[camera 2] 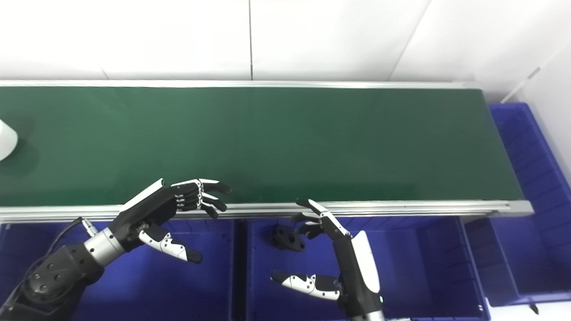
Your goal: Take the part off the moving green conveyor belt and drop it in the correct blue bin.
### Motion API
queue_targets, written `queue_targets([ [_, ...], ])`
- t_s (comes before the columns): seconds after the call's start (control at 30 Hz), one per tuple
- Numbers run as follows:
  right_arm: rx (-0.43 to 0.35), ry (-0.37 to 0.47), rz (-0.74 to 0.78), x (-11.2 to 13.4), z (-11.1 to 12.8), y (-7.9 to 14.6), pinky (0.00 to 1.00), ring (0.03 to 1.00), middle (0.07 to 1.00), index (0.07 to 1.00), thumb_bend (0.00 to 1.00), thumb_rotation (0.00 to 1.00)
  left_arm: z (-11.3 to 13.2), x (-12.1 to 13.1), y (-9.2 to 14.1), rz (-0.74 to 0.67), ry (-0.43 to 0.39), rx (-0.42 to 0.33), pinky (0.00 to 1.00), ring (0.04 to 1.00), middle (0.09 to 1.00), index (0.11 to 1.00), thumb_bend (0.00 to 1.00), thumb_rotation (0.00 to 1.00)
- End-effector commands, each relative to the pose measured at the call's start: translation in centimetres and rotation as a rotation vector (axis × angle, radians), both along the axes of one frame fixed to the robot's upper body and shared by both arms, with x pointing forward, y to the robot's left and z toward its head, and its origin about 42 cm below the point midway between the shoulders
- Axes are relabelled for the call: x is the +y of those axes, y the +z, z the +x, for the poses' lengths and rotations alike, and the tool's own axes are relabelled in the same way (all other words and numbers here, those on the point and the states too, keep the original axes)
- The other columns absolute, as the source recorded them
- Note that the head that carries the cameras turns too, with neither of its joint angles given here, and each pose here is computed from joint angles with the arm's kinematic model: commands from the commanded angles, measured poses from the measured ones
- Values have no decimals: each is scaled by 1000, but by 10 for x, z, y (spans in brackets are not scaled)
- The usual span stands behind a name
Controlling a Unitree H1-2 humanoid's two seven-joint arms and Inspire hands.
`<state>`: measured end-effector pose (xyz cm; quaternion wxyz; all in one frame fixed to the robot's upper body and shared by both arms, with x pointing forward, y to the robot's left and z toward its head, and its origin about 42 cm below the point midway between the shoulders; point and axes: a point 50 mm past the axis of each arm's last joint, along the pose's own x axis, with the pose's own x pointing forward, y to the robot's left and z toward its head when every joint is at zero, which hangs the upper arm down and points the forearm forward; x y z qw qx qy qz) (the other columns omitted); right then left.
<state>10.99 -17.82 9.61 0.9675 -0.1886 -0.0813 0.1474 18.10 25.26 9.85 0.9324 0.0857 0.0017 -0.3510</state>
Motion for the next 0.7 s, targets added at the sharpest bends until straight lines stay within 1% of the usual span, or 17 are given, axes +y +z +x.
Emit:
queue_targets([
  [0.0, -71, 20, 20, 2, 2, 11, 559, 604, 693, 823, 716, 293, 2, 1, 12, -5, -1, -51, 631, 714, 842, 798, 785, 0],
  [0.13, -67, 17, 19, 1, 2, 10, 558, 603, 694, 823, 719, 297, 3, 0, 17, 5, 1, -93, 629, 713, 840, 794, 787, 0],
  [0.2, -70, 19, 21, 1, 2, 9, 559, 604, 693, 823, 718, 295, 5, 1, 24, 0, 3, -113, 631, 713, 842, 796, 784, 0],
  [0.37, -73, 19, 22, -1, 3, 7, 560, 606, 693, 823, 719, 289, 8, -2, 38, -20, 3, -142, 637, 720, 844, 800, 773, 0],
  [0.43, -71, 17, 25, -6, 2, 6, 559, 608, 695, 821, 722, 288, 9, -7, 43, -30, 3, -150, 639, 721, 837, 796, 777, 0],
  [0.57, -66, 18, 24, -18, -2, -4, 563, 609, 693, 821, 717, 314, 7, -19, 40, -28, 2, -143, 638, 721, 841, 790, 793, 0],
  [0.67, -50, 16, 14, -23, -6, -9, 568, 607, 689, 824, 716, 293, 4, -22, 35, -25, 5, -146, 635, 709, 835, 786, 797, 0],
])
